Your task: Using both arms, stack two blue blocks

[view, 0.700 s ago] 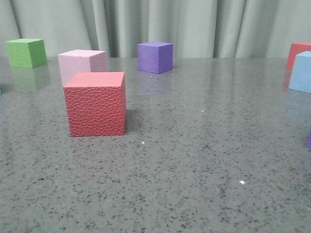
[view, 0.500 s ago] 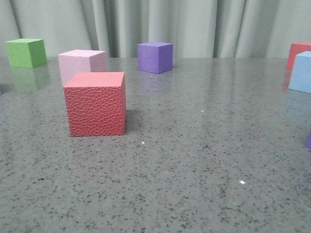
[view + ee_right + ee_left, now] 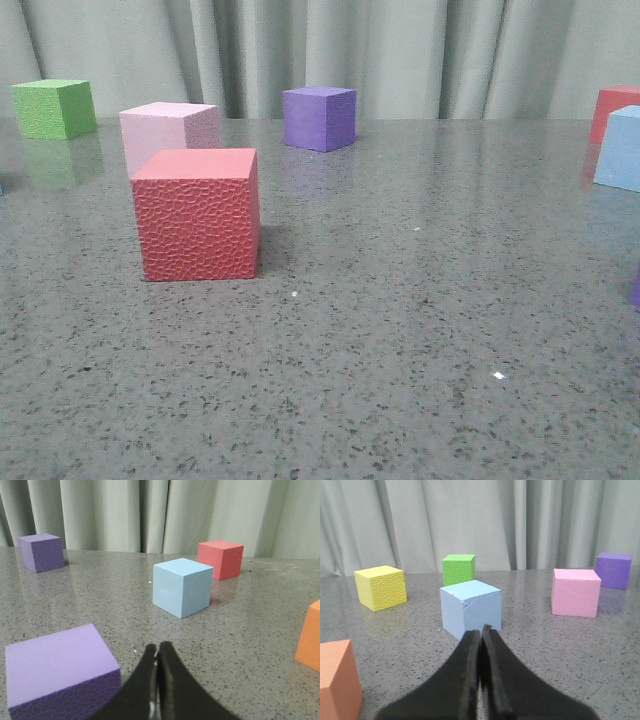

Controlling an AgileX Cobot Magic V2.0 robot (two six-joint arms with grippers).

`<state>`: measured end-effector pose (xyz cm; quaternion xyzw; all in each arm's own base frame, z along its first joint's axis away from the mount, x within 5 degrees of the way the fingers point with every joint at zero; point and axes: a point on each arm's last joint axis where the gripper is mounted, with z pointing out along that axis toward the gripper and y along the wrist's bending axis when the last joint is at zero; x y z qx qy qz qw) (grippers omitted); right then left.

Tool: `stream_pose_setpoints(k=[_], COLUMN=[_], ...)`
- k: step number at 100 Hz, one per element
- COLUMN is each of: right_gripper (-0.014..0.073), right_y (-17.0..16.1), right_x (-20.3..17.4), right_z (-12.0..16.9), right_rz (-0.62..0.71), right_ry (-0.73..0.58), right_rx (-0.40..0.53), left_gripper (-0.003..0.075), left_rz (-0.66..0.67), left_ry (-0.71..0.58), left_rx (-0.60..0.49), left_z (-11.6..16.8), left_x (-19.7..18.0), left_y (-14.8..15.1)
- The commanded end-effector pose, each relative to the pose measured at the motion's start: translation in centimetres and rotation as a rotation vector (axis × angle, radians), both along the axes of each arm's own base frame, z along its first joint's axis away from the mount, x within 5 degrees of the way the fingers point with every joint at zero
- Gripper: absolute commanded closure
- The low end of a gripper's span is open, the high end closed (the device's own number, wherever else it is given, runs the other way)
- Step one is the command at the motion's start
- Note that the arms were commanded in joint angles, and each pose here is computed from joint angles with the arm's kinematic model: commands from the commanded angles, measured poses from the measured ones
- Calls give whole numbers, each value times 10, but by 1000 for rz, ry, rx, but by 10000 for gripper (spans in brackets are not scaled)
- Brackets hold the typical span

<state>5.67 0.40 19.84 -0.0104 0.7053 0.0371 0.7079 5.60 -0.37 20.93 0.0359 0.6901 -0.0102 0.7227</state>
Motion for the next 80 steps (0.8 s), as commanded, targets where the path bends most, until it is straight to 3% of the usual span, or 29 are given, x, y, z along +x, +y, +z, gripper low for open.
stream_pose_setpoints(k=[1, 43, 58, 80], right_gripper=[718, 718, 718, 718], right_y=[-1, -2, -1, 2], right_x=[-4, -6, -9, -8], right_z=[15, 27, 42, 78], right_rz=[-13, -15, -1, 30], right_ry=[-128, -202, -146, -32], right_rx=[-11, 19, 60, 99], left_gripper=[739, 739, 739, 739], left_rz=[-1, -4, -8, -16], left_ry=[-71, -86, -86, 59], left_rx=[-9, -60, -82, -95], left_z=[-5, 4, 25, 68], left_x=[-1, -3, -6, -1], left_y=[0, 0, 0, -1])
